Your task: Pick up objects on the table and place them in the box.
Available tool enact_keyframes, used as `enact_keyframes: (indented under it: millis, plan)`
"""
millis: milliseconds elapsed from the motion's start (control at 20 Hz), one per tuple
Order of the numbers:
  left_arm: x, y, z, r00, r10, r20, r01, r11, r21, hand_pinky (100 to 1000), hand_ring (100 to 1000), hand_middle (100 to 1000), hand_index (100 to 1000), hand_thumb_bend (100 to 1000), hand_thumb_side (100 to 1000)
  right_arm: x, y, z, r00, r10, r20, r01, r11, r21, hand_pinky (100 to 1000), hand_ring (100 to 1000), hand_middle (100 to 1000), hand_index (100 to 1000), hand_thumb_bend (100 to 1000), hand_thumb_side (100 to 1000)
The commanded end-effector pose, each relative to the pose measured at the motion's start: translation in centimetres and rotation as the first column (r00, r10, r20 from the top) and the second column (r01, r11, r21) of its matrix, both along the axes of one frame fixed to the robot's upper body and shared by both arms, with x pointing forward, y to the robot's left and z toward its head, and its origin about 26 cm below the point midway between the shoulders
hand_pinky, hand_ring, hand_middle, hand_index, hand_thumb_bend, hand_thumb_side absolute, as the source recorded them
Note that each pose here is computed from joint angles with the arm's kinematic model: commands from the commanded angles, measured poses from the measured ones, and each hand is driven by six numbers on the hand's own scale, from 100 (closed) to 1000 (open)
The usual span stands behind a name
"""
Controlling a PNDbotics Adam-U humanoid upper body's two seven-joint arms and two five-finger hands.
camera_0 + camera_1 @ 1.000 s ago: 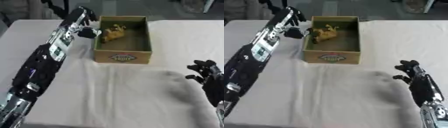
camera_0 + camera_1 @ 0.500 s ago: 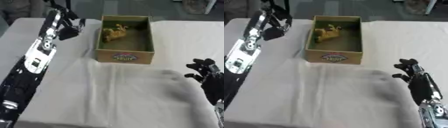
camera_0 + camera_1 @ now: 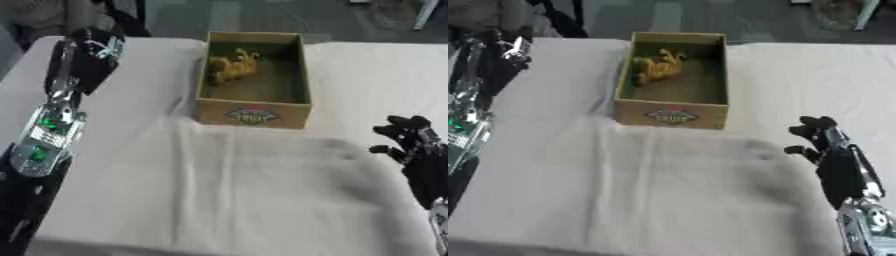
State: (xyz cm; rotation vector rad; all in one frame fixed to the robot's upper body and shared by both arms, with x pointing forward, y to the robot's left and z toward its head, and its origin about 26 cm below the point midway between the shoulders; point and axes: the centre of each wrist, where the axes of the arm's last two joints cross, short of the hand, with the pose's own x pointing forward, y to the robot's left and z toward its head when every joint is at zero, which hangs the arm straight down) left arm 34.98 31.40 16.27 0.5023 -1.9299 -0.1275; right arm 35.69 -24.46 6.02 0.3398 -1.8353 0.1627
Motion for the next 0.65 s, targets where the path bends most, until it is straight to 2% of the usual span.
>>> enact_keyframes:
  millis: [50,650]
  plan:
    - [-0.5,0.1,0.7,0.999,-0.015,0.042,0.018,0.998,-0.056,491,481,501,578,253,610,0.1,-0.4,0.9,0.999,-0.003,0.034,0.003,1.000,-0.001,594,823,608,765,100,736]
    - [-1.2,-1.2,-0.9,0.997,-0.073,0.030,0.077,0.985,-0.155,472,456,477,567,265,629,0.0,-0.5,0.8,0.999,-0.005,0.033,0.005,1.000,0.003,594,824,609,766,100,737]
